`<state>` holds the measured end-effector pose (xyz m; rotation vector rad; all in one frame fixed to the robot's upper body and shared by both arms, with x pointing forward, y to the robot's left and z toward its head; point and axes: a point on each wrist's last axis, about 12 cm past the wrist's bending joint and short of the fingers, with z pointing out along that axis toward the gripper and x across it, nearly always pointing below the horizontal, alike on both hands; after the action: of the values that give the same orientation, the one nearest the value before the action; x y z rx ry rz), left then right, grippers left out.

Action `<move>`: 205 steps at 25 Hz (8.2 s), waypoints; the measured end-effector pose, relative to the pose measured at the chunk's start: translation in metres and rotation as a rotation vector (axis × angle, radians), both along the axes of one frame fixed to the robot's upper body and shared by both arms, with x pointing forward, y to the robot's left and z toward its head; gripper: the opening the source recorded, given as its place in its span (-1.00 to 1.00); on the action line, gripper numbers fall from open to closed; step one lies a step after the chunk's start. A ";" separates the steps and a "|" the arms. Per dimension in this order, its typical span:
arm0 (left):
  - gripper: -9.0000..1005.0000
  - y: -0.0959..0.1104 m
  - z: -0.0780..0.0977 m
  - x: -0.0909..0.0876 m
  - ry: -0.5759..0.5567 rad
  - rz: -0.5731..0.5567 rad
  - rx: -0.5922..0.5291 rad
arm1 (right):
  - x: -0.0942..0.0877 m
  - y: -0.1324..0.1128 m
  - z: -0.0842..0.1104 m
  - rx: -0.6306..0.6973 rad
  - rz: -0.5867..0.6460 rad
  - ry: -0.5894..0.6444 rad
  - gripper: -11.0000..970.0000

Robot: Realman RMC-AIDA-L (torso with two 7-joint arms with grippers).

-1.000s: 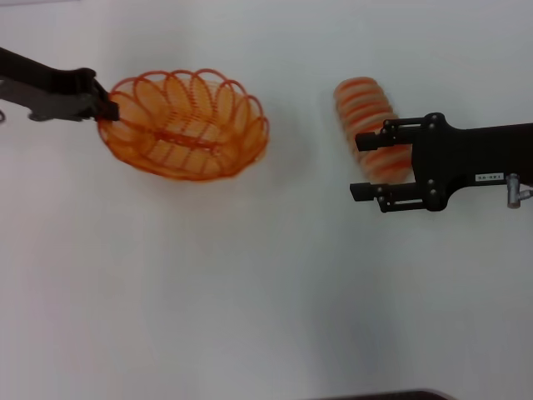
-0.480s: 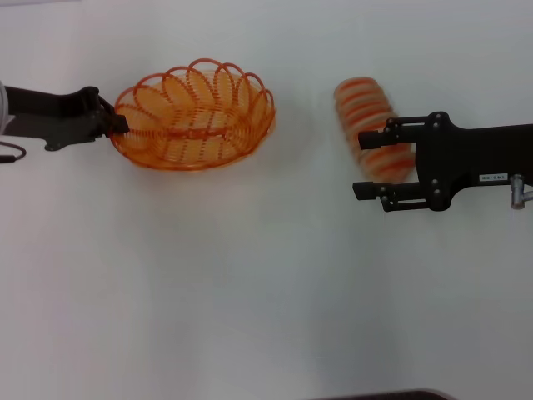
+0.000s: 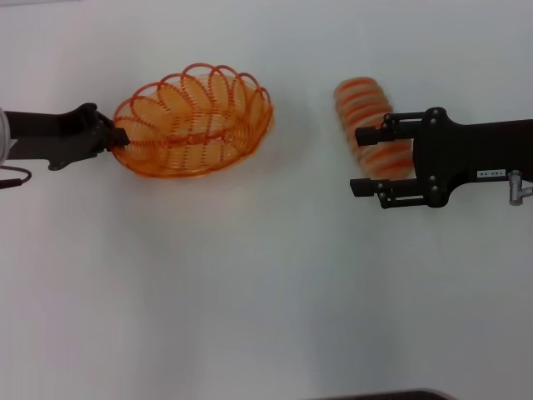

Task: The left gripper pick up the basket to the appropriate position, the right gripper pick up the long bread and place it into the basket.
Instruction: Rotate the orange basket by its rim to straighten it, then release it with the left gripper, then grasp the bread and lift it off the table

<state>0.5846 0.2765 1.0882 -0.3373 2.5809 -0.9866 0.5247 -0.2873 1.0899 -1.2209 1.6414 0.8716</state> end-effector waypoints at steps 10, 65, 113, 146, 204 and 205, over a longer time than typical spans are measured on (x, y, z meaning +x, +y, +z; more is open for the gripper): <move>-0.78 0.004 -0.011 -0.006 0.007 0.041 -0.006 | 0.000 0.001 -0.001 0.003 0.004 0.004 0.51; 0.35 0.034 0.070 -0.020 -0.964 -0.634 0.154 | 0.001 -0.012 0.001 0.035 -0.101 0.120 0.51; 0.72 0.030 0.022 -0.055 -0.724 -0.809 0.366 | 0.006 -0.038 0.003 0.006 -0.237 0.202 0.51; 0.71 0.021 0.016 -0.046 -0.700 -0.792 0.345 | 0.090 -0.032 0.107 -0.154 -0.563 0.566 0.51; 0.70 0.017 0.008 -0.045 -0.663 -0.750 0.318 | 0.121 0.072 0.084 -0.601 -0.766 0.804 0.95; 0.70 0.017 0.008 -0.045 -0.662 -0.750 0.318 | 0.121 0.073 0.083 -0.605 -0.765 0.803 0.95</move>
<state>0.5398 0.2935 1.0965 0.9403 2.1616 -0.6909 0.6458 -0.2141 1.1728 -0.4570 2.8917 0.3641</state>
